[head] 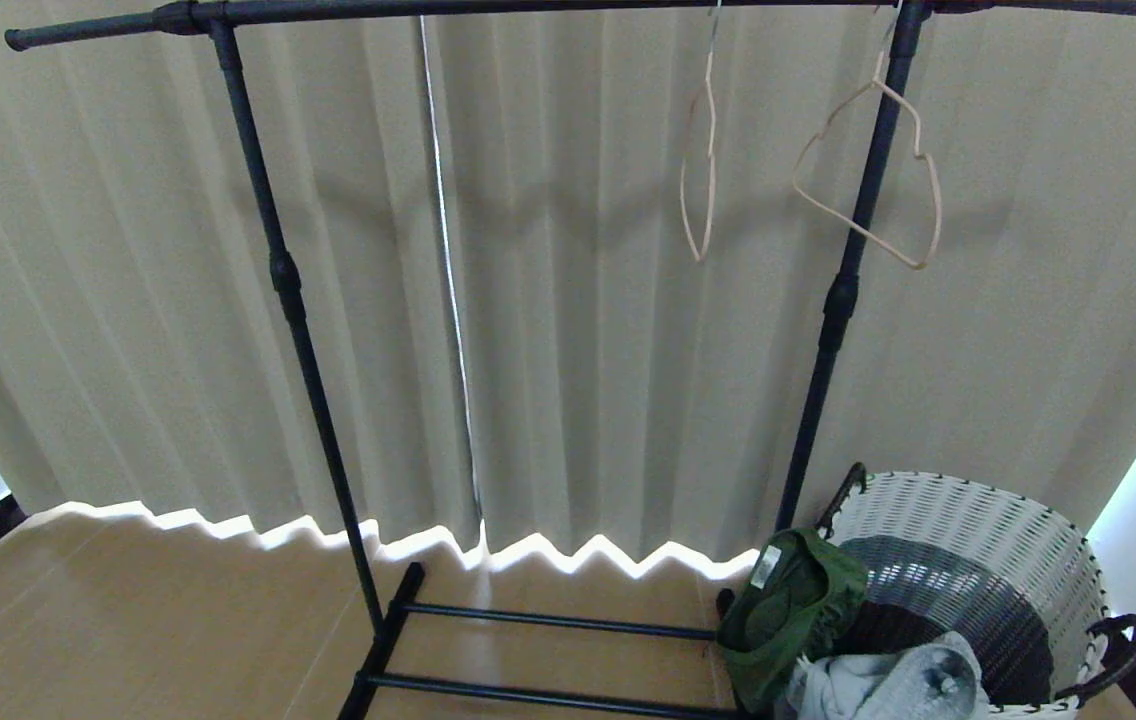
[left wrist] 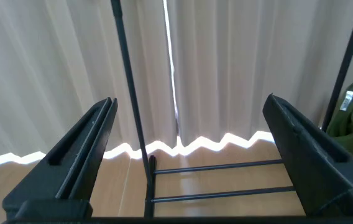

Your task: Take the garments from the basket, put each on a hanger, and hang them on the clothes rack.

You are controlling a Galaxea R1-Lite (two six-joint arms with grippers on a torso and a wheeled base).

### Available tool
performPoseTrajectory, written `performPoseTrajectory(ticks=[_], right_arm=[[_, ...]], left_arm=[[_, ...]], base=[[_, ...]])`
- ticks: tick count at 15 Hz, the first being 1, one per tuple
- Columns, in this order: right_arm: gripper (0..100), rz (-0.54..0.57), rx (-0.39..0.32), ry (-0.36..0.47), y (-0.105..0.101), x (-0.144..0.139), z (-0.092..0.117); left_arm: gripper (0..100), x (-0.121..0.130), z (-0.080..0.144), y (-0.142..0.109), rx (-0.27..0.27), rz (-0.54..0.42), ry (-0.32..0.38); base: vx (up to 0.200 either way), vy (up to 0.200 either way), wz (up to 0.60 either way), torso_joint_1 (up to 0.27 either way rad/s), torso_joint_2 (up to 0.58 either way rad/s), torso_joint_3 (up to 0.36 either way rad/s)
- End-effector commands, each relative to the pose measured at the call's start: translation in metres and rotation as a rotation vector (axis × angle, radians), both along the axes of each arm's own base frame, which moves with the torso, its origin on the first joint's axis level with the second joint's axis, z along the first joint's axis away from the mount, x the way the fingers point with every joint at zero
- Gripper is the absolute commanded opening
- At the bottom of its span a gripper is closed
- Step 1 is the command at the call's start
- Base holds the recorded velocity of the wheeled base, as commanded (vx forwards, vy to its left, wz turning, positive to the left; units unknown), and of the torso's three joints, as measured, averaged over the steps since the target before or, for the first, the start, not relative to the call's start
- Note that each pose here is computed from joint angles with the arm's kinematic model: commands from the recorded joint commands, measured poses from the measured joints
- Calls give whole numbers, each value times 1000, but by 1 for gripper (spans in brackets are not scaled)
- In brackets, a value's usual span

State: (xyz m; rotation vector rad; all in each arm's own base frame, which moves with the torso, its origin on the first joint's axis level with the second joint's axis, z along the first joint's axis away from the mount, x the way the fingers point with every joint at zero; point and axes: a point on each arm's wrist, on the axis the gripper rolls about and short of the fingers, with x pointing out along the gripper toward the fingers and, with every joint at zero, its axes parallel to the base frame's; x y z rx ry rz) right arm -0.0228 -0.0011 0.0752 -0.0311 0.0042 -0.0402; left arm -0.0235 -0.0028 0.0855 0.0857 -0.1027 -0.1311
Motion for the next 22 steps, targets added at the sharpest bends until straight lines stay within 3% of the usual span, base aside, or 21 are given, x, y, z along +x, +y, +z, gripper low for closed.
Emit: performPoseTrajectory(ticks=[1, 3, 10, 13, 15, 16, 18, 19, 22], right_arm=[[100, -1, -3, 0, 0, 0, 0], [100, -1, -4, 0, 0, 0, 0], [100, -7, -6, -8, 0, -1, 3], [100, 52, -87, 260, -2, -1, 40], [100, 98, -178, 470, 0, 27, 58], [100, 100, -196, 527, 1, 36, 60], [100, 139, -322, 795, 3, 74, 53], [100, 160, -352, 879, 5, 86, 49], [100, 212, -412, 1016, 8, 125, 26]], left_arm=[[100, 0, 0, 0, 0, 0, -1], [100, 0, 0, 0, 0, 0, -1], [100, 0, 0, 0, -5, 0, -2], [100, 0, 0, 0, -5, 0, -2], [100, 0, 0, 0, -5, 0, -2], [100, 0, 0, 0, -5, 0, -2], [100, 0, 0, 0, -5, 0, -2], [100, 0, 0, 0, -5, 0, -2], [100, 0, 0, 0, -5, 0, -2]], base=[[200, 0, 0, 2, 7, -2], [200, 0, 0, -2, 2, 5], [0, 0, 0, 0, 0, 0], [0, 0, 0, 0, 0, 0], [0, 0, 0, 0, 0, 0], [0, 0, 0, 0, 0, 0], [0, 0, 0, 0, 0, 0], [0, 0, 0, 0, 0, 0], [0, 0, 0, 0, 0, 0]])
